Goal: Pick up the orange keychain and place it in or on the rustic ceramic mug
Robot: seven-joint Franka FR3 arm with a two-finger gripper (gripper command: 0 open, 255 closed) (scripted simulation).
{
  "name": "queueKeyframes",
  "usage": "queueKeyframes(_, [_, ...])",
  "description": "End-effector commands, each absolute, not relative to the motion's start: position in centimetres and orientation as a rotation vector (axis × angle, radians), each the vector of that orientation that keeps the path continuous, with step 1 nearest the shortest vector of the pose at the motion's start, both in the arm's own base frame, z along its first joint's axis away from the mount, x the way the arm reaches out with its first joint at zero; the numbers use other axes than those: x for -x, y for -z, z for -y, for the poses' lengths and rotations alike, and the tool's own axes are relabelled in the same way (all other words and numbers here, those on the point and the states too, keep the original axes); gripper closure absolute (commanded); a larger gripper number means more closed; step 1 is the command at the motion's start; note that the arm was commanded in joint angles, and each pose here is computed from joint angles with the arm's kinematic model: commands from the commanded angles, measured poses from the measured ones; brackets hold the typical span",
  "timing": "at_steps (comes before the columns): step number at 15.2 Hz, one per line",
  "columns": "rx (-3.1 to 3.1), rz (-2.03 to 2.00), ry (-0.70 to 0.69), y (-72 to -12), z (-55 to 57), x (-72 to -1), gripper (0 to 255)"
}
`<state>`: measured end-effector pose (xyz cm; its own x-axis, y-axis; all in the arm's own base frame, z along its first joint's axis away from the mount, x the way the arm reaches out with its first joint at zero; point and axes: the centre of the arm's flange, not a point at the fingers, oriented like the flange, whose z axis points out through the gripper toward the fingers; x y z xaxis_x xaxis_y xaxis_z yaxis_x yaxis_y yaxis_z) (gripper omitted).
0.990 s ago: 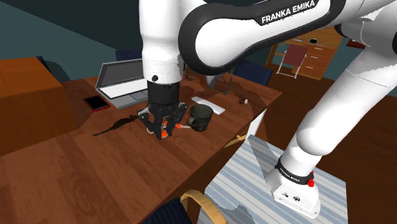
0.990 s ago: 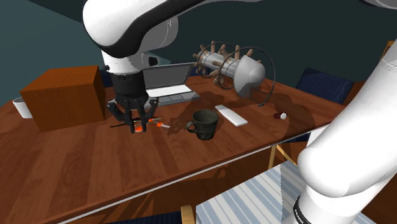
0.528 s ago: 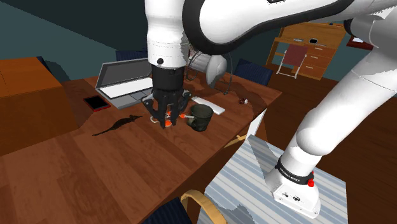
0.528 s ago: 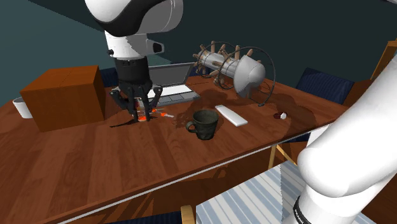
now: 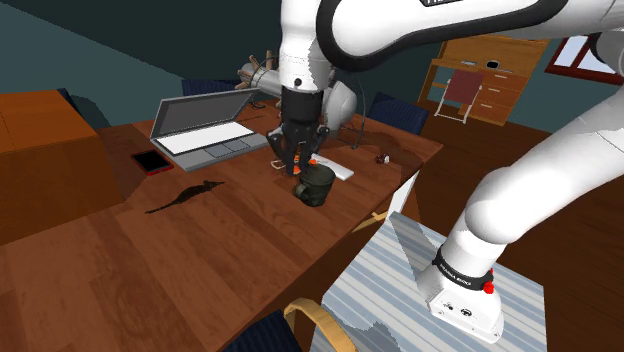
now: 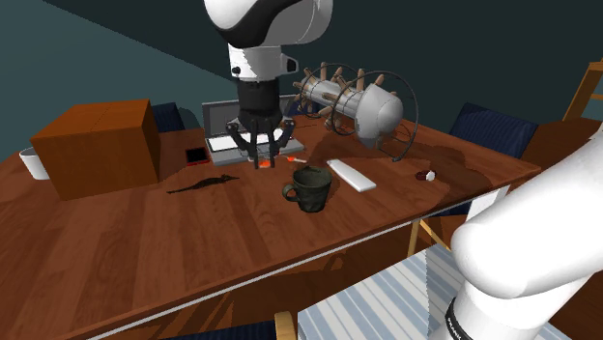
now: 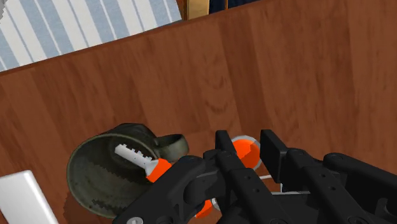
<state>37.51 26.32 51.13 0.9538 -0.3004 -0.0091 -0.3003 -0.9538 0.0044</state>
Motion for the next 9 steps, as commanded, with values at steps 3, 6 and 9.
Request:
queueKeyframes(3, [-3.103,0.474,0.015,-51.2,-21.2,-38.1,255])
queueKeyframes(6, [-3.103,0.474,0.015,-51.3,-17.3,-38.5,255])
queueKeyframes(9, [-3.103,0.474,0.015,-50.3,-16.4,-38.6,255])
